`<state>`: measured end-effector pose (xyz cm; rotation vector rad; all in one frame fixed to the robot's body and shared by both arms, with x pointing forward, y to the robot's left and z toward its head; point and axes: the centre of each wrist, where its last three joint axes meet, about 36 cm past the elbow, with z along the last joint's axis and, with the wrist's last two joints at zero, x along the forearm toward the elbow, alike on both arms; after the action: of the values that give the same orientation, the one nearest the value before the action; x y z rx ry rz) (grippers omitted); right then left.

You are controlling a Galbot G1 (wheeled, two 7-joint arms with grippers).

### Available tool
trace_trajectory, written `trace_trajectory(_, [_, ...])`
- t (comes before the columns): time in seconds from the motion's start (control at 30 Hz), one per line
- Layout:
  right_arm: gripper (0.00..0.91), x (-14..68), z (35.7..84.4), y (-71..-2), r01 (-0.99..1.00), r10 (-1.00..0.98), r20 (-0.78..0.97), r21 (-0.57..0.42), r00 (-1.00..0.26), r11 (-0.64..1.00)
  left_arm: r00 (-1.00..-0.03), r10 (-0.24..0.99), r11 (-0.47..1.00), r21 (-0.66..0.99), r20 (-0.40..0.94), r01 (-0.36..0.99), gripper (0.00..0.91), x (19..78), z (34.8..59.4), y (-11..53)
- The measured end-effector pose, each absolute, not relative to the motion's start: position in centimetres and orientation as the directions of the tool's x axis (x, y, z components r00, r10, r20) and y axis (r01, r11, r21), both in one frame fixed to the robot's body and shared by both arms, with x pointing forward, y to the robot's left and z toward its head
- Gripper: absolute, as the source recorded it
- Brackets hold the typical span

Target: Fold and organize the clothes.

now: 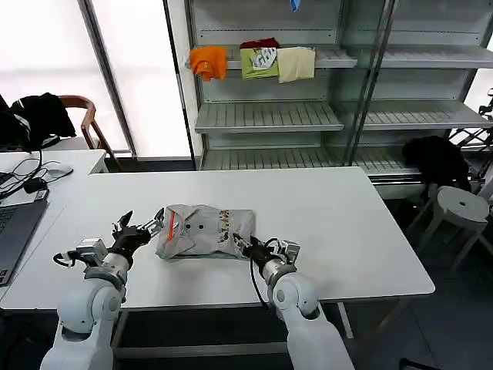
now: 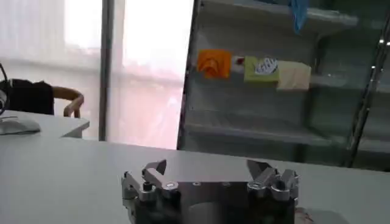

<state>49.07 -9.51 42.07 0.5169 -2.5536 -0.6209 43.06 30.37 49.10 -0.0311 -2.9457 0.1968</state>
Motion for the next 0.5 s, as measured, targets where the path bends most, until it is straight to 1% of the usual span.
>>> trace_trajectory(0.5, [0.0,49.2,42.9,-11.0,-0.197,-0.409,0.345,0.509,-0.845,0.838,-0.979,0.013,0.986,-0.168,0.202,-0.021,0.907,42.3,48.8,31.8])
